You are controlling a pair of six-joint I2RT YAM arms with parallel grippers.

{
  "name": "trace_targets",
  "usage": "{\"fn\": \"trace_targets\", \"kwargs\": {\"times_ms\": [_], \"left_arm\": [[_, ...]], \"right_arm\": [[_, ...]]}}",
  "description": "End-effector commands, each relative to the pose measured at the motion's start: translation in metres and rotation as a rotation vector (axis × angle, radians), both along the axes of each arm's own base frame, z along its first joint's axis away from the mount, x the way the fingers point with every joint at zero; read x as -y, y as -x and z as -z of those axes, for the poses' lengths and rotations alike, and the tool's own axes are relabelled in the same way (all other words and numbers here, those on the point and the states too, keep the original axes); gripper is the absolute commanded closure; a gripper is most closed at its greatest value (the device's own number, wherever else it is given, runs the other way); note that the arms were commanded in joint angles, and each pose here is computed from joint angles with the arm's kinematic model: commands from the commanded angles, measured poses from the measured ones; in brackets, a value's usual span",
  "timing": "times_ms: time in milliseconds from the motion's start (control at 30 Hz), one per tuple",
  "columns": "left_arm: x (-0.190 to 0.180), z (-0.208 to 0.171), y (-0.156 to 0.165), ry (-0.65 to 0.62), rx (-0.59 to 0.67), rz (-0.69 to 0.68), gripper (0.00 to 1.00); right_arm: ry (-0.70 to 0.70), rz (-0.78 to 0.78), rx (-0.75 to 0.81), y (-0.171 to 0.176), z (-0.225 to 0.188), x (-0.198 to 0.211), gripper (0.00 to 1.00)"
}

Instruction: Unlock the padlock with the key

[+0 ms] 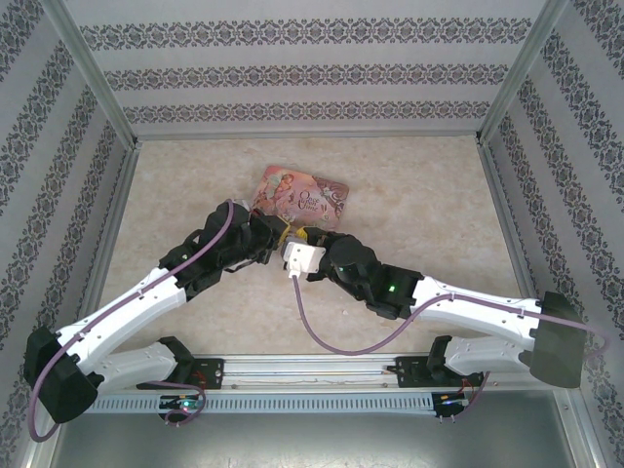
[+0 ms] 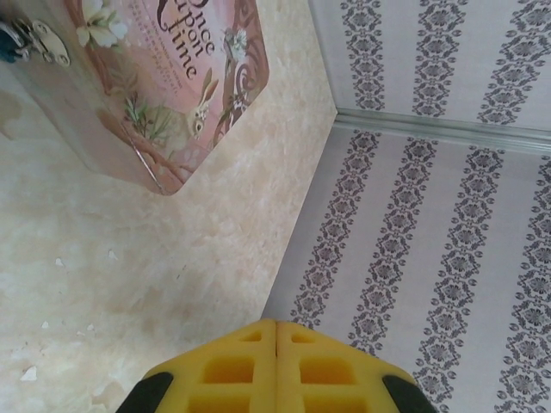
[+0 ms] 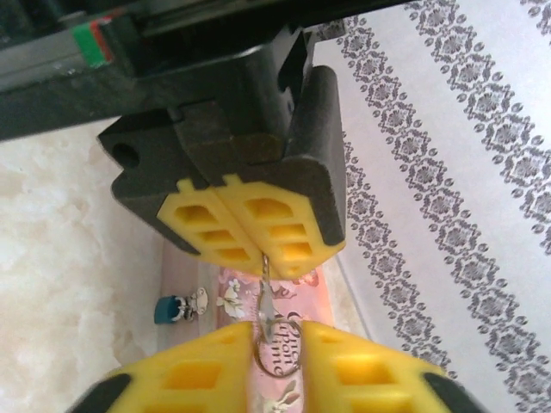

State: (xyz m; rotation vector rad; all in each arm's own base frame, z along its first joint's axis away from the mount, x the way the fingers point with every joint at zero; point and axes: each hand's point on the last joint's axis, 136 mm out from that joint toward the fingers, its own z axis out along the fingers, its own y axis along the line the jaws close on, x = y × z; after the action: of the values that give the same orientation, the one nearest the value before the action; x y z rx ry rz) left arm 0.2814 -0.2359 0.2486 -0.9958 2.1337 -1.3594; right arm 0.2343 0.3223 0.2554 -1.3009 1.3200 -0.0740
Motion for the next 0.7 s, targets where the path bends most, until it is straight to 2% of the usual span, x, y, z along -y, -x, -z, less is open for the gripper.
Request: {"fn": "trace_targets", "kwargs": {"times_ms": [0,167,267,333,400,567,667], "left_arm": [[-0.012,0.001,0.000,-0.009,-0.013,-0.074,1.00],[-0.026,-0.007,-0.005,-0.183,0.127,-0.056,1.00],[-0.030,-0.013,-0.007,-0.260,0.213,-0.024,1.00],[-0.030,-0.017,-0.009,-0.296,0.276,0.004,1.00],[-0.029,-0.022,-0.009,-0.312,0.355,0.041,1.00],[-0.012,-0.050,-0.002,-0.270,0.644,0.179,1.00],[-0.008,-0.057,0.001,-0.241,0.718,0.242,1.00]], "right_arm": [[-0.115,-0.004,-0.047,0.008,-0.021,0.004,0.66],[-0.233,-0.039,-0.183,0.019,-0.027,0.013,0.52],[-0.359,-0.057,-0.301,0.022,-0.033,0.023,0.44],[-0.462,-0.051,-0.397,0.021,-0.038,0.032,0.42],[-0.554,-0.052,-0.490,0.019,-0.043,0.041,0.41],[-0.800,-0.068,-0.821,0.007,-0.047,0.059,0.39],[-0.897,-0.098,-1.043,0.000,-0.045,0.064,0.39]]}}
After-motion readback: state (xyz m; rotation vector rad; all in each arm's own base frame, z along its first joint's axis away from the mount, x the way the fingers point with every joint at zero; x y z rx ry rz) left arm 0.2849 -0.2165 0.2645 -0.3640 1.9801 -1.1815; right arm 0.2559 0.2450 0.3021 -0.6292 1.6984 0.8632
